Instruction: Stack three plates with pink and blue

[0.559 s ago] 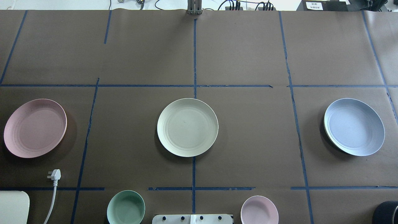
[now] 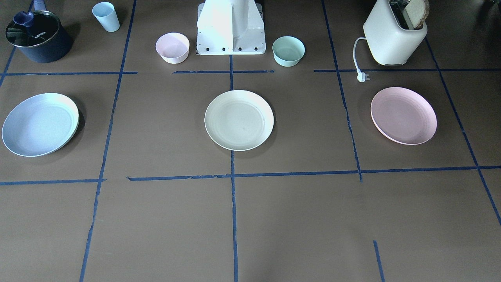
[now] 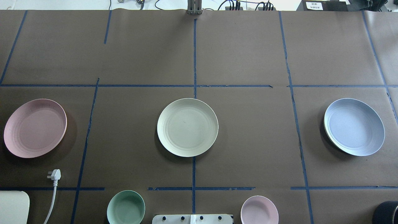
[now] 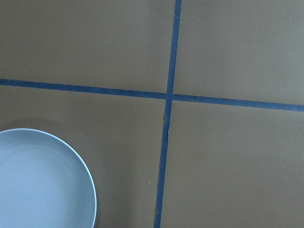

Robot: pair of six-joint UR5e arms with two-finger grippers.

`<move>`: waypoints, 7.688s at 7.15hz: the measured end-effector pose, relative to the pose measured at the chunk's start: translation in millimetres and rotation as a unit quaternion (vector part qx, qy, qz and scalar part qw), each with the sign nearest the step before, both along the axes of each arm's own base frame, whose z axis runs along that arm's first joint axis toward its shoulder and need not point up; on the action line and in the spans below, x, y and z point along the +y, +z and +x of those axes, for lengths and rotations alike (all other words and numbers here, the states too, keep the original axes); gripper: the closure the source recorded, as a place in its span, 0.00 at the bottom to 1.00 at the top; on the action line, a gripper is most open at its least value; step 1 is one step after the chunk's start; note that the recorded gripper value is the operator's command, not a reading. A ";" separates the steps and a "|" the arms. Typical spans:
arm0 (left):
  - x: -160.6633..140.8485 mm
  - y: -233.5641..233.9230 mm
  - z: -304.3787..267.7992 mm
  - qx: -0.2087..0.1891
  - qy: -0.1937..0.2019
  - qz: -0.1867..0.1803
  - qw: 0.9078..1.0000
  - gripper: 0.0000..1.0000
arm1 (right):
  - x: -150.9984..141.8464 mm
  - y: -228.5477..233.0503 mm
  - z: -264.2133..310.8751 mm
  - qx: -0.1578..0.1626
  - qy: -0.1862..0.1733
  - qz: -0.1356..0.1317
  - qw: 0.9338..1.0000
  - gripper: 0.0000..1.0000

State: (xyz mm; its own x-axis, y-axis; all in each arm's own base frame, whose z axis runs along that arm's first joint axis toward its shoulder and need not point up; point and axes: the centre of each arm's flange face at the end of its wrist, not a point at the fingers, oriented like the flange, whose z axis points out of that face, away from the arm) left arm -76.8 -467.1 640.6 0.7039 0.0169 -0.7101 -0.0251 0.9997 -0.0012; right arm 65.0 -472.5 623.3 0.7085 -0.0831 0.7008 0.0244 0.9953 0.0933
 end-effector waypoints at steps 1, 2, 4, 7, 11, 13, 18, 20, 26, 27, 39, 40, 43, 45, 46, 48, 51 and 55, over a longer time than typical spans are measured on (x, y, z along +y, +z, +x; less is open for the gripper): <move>-0.1 -0.1 1.0 0.001 0.000 -0.001 1.000 0.00 | 2.0 2.0 -0.1 0.000 0.000 -0.002 1.000 0.00; 0.3 2.4 2.1 0.003 0.000 -0.004 1.000 0.00 | 4.6 4.3 -0.4 -0.001 -0.001 -0.003 1.000 0.00; 1.5 3.3 3.3 0.005 0.001 0.003 1.000 0.00 | 9.7 12.4 -2.3 -0.002 -0.004 -0.008 1.000 0.00; 18.9 8.7 27.0 0.034 0.010 0.030 0.999 0.00 | 13.8 22.0 -6.6 -0.002 -0.008 -0.018 1.000 0.00; 14.4 -3.5 166.5 0.060 0.010 0.000 0.998 0.00 | 10.5 17.2 -12.6 -0.015 -0.013 -0.014 1.000 0.00; -0.5 15.2 203.9 0.061 0.003 0.001 0.998 0.03 | 9.8 20.6 -18.6 -0.016 -0.018 -0.019 1.000 0.00; -13.3 39.9 237.4 0.062 0.022 -0.003 0.998 0.59 | 9.2 24.0 -31.7 -0.022 -0.031 -0.025 0.999 0.00; -11.0 41.9 243.2 0.065 0.029 -0.002 0.997 1.00 | 9.8 25.1 -32.5 -0.023 -0.032 -0.026 0.999 0.00; -57.8 -128.1 313.4 0.195 0.050 0.039 0.979 1.00 | 7.7 30.7 -39.8 -0.022 -0.039 -0.032 0.998 0.00; -61.3 -194.8 363.7 0.223 0.062 0.030 0.972 1.00 | 7.3 29.7 -41.0 -0.026 -0.040 -0.031 0.998 0.00; -30.8 -331.9 459.1 0.250 0.007 0.041 0.967 0.00 | 62.2 52.9 -137.6 -0.058 0.022 -0.009 0.998 0.02; -31.9 -331.8 456.6 0.249 0.005 0.042 0.967 0.00 | 70.8 72.5 -154.6 -0.059 0.032 -0.007 0.998 0.15; -31.9 -331.8 455.0 0.250 0.004 0.042 0.967 0.00 | 57.0 74.3 -183.6 -0.075 0.056 -0.020 0.995 0.96; -31.7 -332.4 454.6 0.251 0.003 0.044 0.967 0.00 | 55.3 76.2 -189.1 -0.076 0.053 -0.023 0.995 1.00; -31.5 -333.6 453.8 0.252 0.003 0.045 0.967 0.00 | 55.5 75.2 -190.5 -0.078 0.051 -0.021 0.995 1.00; -30.2 -337.9 451.6 0.256 -0.001 0.042 0.966 0.00 | 40.7 37.6 -206.5 -0.109 0.041 0.000 0.993 1.00; -33.9 -353.3 433.7 0.268 -0.022 0.037 0.963 0.00 | 4.2 -132.4 -323.3 -0.212 0.042 -0.010 0.976 1.00; -38.3 -357.1 426.7 0.270 -0.031 0.038 0.962 0.00 | 40.9 -316.0 -515.7 -0.259 0.059 -0.026 0.964 1.00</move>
State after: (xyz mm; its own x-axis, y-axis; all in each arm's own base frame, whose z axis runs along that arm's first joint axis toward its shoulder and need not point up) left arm 349.9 -505.5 283.5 0.2351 0.0531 -0.9705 0.0580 0.9960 0.0686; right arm -450.7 -431.6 307.3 0.2652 0.0215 0.9640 -0.1257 0.9920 0.0125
